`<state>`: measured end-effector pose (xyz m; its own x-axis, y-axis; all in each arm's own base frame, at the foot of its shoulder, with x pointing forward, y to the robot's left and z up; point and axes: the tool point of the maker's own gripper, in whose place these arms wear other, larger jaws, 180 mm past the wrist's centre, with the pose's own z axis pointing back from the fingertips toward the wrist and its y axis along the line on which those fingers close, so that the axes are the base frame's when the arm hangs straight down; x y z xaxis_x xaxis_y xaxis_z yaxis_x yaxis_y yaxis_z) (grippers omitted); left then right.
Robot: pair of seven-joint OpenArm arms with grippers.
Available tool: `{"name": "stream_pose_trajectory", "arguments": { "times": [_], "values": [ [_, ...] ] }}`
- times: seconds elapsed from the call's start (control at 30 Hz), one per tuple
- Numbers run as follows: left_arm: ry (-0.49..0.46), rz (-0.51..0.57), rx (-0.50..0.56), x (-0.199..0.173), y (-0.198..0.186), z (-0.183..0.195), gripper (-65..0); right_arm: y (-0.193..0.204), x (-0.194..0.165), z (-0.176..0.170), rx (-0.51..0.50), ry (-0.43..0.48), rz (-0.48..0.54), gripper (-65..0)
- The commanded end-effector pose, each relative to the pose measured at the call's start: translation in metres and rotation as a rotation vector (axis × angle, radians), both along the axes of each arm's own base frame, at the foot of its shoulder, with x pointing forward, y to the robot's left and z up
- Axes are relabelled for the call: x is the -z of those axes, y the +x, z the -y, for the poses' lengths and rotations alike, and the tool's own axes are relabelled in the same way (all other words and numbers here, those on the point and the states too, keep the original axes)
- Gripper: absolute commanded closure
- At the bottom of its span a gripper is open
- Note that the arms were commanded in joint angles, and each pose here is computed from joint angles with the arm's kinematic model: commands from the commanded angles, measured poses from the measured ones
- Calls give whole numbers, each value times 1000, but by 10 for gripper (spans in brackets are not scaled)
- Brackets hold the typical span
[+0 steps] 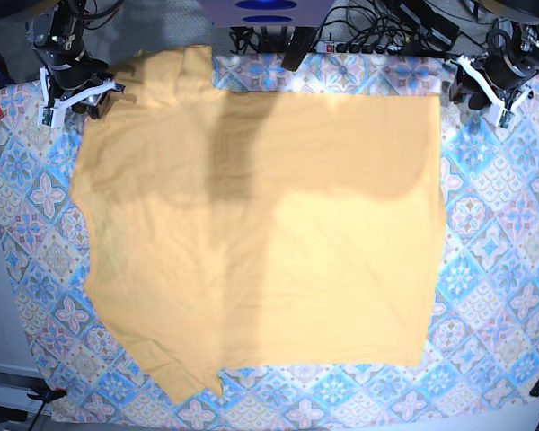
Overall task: Fold the T-shirt properly
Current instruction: 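Position both open grippers at the shirt's shoulder edges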
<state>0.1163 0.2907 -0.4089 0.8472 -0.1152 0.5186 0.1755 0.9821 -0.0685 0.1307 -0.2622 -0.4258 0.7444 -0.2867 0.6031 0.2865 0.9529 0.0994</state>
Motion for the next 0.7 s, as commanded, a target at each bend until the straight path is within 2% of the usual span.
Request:
{"name": "stream_pose_trajectory", "arguments": {
  "times": [0.0, 0.53, 0.67],
  "values": [
    [8, 28, 8, -8, 6, -3, -252, 9, -9, 1, -9, -4, 41, -219],
    [18, 22, 12, -7, 5, -4, -252, -29, 24, -4, 3, 56, -143, -219],
    [61, 25, 23, -7, 12, -10, -252, -32, 29, -3, 11, 60, -153, -273]
  ]
}}
